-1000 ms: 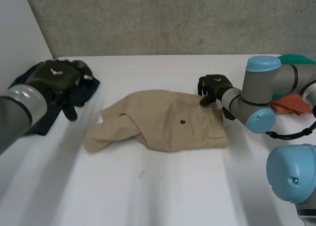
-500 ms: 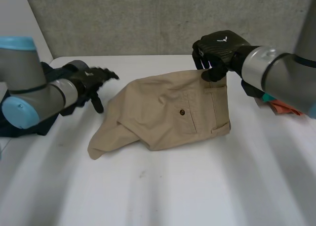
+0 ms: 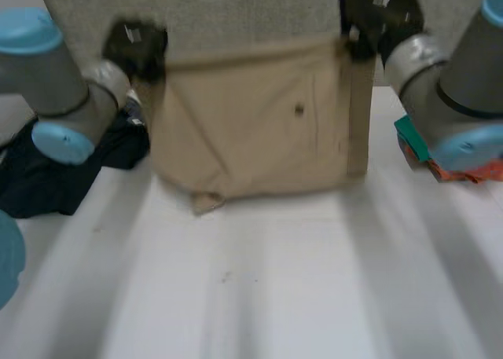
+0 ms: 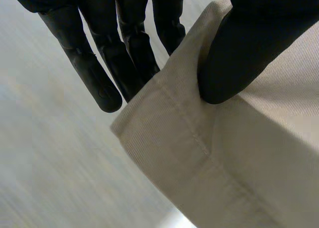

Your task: Fold the laundry.

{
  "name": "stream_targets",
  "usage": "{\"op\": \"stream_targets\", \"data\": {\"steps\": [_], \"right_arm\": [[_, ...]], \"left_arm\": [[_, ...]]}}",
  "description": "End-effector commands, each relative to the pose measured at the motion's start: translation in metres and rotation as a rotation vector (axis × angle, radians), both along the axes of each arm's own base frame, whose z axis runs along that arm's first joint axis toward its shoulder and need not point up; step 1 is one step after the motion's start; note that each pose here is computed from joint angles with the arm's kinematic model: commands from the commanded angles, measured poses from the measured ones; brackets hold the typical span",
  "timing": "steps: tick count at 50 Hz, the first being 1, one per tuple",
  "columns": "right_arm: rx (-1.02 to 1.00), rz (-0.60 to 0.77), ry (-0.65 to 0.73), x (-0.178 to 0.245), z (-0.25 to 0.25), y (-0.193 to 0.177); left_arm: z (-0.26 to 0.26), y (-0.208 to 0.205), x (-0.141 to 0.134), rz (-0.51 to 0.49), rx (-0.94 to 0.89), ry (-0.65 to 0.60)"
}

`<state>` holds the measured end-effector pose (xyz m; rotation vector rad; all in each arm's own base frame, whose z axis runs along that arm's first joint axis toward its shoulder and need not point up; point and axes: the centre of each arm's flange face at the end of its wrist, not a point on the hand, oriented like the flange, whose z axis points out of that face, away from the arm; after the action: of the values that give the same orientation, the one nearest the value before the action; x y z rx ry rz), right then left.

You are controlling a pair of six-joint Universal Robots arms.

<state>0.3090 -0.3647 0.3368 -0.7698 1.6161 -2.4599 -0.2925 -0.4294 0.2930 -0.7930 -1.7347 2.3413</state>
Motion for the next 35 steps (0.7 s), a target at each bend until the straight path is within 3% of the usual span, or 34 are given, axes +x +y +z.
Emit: {"op": "stream_targets", "data": {"steps": [1,7,15,22,26,30,35], "right_arm": [[-0.537,-0.078,-0.303,0.006,0.081,-0.022],[-0.625,-0.029,-0.330,0.008,0.092,-0.018],[-0.317,-0.019,-0.200,0.006,0.032,-0.023],[0.020,-0.027,-0.033,-0.008,-0.046,-0.001],[0.218,0.000,0.081,-0.018,-0.100,0.021],[0.300,0.032,0.115,-0.027,-0.121,0.027],[0.368,0.070,0.108,-0.028,-0.128,0.028]], "left_arm": [[0.134,0.031,0.001,-0.064,-0.399,0.356],[0.164,0.047,0.012,-0.031,-0.457,0.448],[0.116,0.051,0.007,-0.063,-0.293,0.357],[0.020,0.065,0.011,-0.071,-0.003,0.226],[-0.046,0.089,0.016,-0.102,0.160,0.084],[-0.076,0.111,0.020,-0.160,0.200,-0.059],[-0.077,0.124,0.026,-0.188,0.162,-0.159]]}}
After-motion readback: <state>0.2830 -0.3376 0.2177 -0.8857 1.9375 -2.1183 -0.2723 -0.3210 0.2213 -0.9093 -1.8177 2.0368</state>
